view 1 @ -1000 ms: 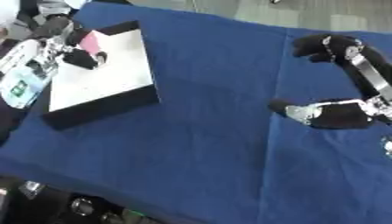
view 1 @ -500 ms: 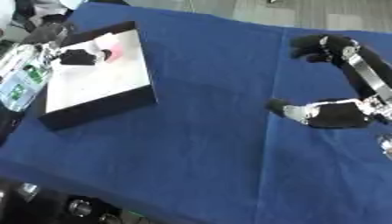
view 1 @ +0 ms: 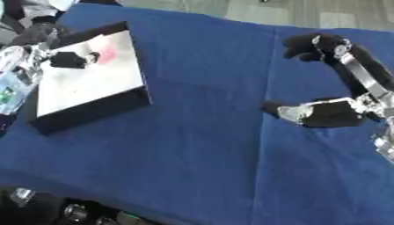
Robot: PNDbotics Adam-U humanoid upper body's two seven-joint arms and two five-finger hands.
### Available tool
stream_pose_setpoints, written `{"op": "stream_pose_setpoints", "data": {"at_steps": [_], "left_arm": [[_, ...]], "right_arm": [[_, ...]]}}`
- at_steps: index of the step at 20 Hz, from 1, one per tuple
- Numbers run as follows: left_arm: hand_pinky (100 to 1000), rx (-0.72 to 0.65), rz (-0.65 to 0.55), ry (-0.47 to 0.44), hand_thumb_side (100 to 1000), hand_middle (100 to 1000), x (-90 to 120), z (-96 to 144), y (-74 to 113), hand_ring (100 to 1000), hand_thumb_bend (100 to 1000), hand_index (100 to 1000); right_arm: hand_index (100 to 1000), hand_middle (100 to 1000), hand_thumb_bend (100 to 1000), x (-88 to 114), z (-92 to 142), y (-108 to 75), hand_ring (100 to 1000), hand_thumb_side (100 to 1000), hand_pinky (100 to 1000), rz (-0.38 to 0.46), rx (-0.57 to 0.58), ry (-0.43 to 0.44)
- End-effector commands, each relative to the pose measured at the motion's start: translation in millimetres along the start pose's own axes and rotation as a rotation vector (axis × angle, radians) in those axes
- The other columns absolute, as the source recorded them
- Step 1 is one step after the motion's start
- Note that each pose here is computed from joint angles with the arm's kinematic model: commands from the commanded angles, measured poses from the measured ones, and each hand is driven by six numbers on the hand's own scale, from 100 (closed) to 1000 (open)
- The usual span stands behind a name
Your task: Pick up the objects with one hand, pass them to the other hand, and then place them into the box on the other side of the table.
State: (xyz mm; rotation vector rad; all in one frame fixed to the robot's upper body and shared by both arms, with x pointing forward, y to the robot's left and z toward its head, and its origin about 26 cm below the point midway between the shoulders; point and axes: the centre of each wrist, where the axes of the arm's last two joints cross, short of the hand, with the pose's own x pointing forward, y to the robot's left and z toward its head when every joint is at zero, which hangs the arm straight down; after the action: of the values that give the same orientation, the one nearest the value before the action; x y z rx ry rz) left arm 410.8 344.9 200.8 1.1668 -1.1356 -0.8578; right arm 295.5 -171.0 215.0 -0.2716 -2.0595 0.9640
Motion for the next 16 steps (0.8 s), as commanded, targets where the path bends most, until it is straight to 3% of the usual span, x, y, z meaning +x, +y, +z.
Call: {"op": "stream_pose_setpoints", "data": {"at_steps": [1,7,16], "left_arm": [[856,0.090,0.079,-0.030,668,776,6,7,23.1,776,100,852],[854,0.189,0.285,-0.115,806,750,20,28,38.5,737,100,820],[867,0.280,0.483,-0.176,846,755,20,50,39.1,730,100,810]], "right_arm": [[803,665,649,2,2,-18.2,824,204,821,0.030,-0.050,-0.018],[805,670,649,-10,12,-40.4,824,218,826,0.079,-0.116,0.014],[804,689,646,-33,43,-83.9,829,257,842,0.203,-0.086,0.148]]}}
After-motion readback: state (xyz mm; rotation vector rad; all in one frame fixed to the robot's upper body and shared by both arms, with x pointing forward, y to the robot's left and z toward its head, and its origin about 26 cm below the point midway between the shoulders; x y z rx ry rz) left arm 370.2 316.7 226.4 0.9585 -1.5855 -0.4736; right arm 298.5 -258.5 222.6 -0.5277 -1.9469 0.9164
